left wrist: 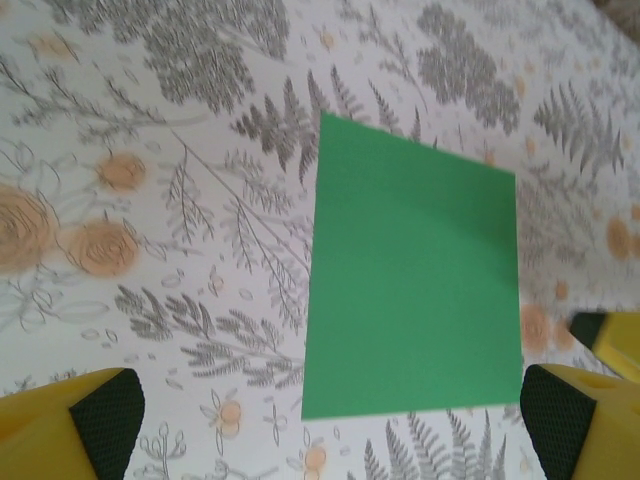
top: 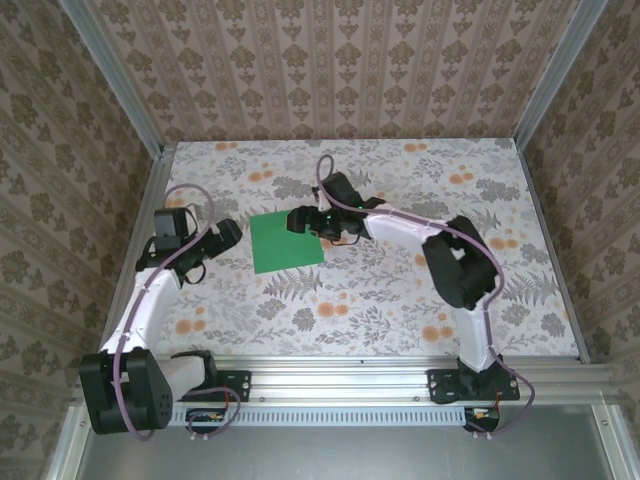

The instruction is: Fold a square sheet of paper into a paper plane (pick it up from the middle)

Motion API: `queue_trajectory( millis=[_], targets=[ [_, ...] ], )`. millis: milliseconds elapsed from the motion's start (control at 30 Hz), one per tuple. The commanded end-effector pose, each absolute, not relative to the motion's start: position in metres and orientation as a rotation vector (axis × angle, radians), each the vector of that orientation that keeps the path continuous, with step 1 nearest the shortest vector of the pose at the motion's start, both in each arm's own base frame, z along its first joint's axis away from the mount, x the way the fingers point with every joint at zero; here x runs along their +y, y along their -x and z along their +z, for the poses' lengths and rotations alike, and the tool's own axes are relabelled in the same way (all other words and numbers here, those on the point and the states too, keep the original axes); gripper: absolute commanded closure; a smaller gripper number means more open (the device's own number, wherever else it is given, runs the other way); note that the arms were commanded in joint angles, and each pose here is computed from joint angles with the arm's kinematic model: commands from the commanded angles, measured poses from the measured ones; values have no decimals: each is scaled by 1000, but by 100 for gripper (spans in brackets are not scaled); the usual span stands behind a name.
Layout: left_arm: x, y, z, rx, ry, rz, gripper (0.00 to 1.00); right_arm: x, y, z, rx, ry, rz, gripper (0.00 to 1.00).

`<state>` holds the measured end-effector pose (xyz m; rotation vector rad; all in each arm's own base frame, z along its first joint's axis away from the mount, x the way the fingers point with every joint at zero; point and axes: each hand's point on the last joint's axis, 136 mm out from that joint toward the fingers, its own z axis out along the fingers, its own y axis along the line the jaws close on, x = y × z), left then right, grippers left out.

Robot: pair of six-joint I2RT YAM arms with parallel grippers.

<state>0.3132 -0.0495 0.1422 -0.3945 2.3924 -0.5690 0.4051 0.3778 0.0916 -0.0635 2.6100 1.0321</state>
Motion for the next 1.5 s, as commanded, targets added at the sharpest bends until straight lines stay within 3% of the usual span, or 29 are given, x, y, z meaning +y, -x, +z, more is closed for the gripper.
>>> queue_trajectory(
  millis=[0, 333, 667, 1100, 1267, 1467],
  targets=[
    [-54, -303, 142, 2431, 336, -576, 0, 397, -407, 79, 2707, 56, 953, 15],
    [-56, -295, 142, 2433, 349, -584, 0, 450, -423, 31, 2795, 50, 982, 15],
    [-61, -283, 138, 2438, 366, -613, 0, 392, -387, -33, 2995, 51, 608, 16],
    [-117, -269, 114, 2538, 230, -605, 0, 274, -315, -39, 3118, 243, 264, 14],
    [-143, -261, 108, 2565, 139, -574, 0, 232, -307, -20, 3114, 272, 215, 14],
    [-160, -257, 107, 2571, 76, -558, 0, 233, -319, 36, 3016, 339, 247, 12]
  ],
)
